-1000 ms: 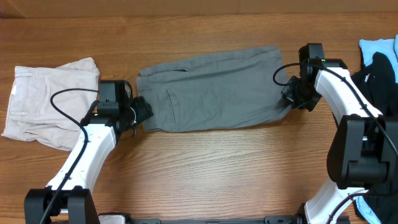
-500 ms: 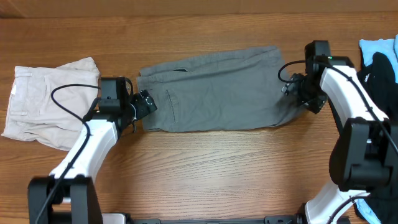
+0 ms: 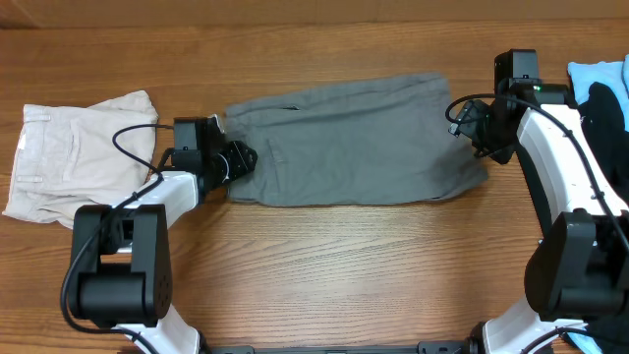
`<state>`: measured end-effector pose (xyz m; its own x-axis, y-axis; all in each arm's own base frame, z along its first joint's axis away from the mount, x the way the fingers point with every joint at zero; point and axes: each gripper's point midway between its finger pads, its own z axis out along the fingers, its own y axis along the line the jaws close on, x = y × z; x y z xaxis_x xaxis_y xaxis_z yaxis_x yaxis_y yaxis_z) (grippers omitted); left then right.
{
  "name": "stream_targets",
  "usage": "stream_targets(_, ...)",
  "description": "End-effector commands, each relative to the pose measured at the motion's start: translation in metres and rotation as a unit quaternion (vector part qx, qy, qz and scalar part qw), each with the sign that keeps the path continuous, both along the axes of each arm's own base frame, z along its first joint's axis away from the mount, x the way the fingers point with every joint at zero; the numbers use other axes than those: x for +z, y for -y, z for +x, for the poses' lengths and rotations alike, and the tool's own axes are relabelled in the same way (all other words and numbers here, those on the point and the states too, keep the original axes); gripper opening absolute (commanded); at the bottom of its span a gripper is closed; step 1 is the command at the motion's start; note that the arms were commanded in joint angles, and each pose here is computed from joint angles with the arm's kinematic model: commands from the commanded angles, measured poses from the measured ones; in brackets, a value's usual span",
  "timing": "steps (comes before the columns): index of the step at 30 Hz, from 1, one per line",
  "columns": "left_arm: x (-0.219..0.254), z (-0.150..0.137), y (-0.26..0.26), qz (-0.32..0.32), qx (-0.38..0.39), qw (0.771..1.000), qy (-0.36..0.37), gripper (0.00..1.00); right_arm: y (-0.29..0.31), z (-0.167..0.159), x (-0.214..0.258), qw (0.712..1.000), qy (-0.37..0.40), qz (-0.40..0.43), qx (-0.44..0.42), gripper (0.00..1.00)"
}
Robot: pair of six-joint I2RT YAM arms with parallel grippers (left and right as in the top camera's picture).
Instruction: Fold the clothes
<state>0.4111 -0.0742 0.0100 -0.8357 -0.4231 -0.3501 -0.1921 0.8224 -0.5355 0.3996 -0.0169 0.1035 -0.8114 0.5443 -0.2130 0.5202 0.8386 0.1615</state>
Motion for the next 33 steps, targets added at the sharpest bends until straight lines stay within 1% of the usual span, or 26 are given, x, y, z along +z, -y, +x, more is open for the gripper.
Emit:
stream_targets(1,-0.023,-0.015,0.022,-0.019,-0.034,0.999,-0.037,0.04,-0.025,0.011,0.023,0.993,0.045,0.048,0.094,0.68)
stream_targets(3,-0.02,-0.016,0.028,-0.032,-0.044,0.998,-0.035,0.04,-0.033,0.011,0.024,0.989,0.051,0.063,0.122,0.61)
stream_targets(4,-0.016,-0.017,0.031,-0.042,-0.05,0.997,-0.034,0.04,-0.038,0.011,0.025,0.987,0.054,0.07,0.137,0.53)
stream_targets(7,-0.005,-0.02,0.029,-0.047,-0.048,0.997,-0.036,0.04,-0.051,0.009,0.026,0.98,0.057,0.081,0.173,0.36)
stream_targets(9,0.009,-0.023,0.021,-0.038,-0.036,0.998,-0.043,0.04,-0.067,0.005,0.027,0.971,0.058,0.09,0.212,0.27)
stream_targets(11,0.025,-0.024,0.013,-0.028,-0.024,0.998,-0.046,0.04,-0.083,0.001,0.026,0.965,0.055,0.093,0.239,0.23)
stream_targets(15,0.069,-0.029,0.001,0.002,-0.012,0.999,-0.046,0.04,-0.12,-0.008,0.019,0.948,0.05,0.09,0.3,0.2)
stream_targets(18,0.11,-0.026,-0.008,0.033,-0.011,0.999,-0.02,0.04,-0.144,-0.017,0.006,0.938,0.045,0.093,0.33,0.16)
stream_targets(21,0.14,-0.021,-0.013,0.047,-0.004,0.999,0.004,0.04,-0.165,-0.029,-0.008,0.929,0.039,0.101,0.355,0.16)
stream_targets(23,0.157,-0.018,-0.011,0.042,-0.005,0.999,0.018,0.04,-0.183,-0.039,-0.015,0.918,0.038,0.117,0.376,0.16)
stream_targets(28,0.187,-0.018,-0.002,0.018,-0.02,0.999,0.022,0.04,-0.226,-0.058,-0.039,0.9,0.051,0.138,0.41,0.16)
stream_targets(30,0.193,-0.019,-0.001,0.017,-0.021,0.999,0.02,0.04,-0.247,-0.066,-0.042,0.888,0.063,0.16,0.427,0.16)
stream_targets(33,0.195,-0.022,-0.002,0.017,-0.021,1.0,0.013,0.04,-0.271,-0.073,-0.047,0.884,0.076,0.176,0.426,0.16)
